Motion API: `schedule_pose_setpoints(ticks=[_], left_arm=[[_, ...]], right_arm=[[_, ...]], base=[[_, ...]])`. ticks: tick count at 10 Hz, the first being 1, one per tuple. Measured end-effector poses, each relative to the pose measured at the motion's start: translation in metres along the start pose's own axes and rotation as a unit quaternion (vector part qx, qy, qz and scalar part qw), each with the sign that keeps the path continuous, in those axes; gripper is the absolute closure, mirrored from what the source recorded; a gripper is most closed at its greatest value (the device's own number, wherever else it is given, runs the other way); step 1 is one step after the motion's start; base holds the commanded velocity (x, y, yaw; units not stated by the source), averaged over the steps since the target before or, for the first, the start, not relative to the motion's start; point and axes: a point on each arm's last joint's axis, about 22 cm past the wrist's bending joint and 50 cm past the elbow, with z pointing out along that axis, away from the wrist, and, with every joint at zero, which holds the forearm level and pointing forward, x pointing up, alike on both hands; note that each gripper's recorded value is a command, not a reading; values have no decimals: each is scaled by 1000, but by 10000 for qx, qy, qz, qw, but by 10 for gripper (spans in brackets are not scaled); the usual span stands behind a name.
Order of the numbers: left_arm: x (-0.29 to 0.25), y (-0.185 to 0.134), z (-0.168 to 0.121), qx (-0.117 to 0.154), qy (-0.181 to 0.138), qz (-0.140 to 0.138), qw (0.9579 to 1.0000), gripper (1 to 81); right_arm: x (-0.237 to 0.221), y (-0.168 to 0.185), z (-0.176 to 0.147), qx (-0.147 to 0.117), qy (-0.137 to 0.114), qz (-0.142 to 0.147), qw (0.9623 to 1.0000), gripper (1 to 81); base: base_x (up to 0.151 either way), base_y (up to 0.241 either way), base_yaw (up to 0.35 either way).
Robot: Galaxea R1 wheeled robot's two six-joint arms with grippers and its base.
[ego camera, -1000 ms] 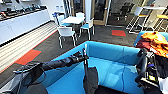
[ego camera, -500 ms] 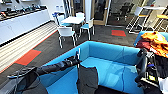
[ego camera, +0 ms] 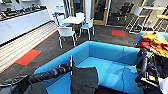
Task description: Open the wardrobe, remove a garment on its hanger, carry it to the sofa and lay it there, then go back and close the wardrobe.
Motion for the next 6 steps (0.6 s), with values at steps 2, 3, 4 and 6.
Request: schedule_pose_setpoints(ticks=[2,3,4,6], left_arm=[[-10,-34,-13,268,-24,55,9996,811],[-10,-45,-15,372,-9,67,9993,811],[-10,-52,-16,425,13,75,9991,811],[-15,-79,-20,676,39,60,9977,811]], right_arm=[[0,0,0,0,0,0,10000,10],[0,0,0,0,0,0,10000,10],[0,0,0,0,0,0,10000,10],[0,0,0,0,1,-1,10000,10]], base=[[0,0,0],[0,0,0],[0,0,0],[0,0,0]])
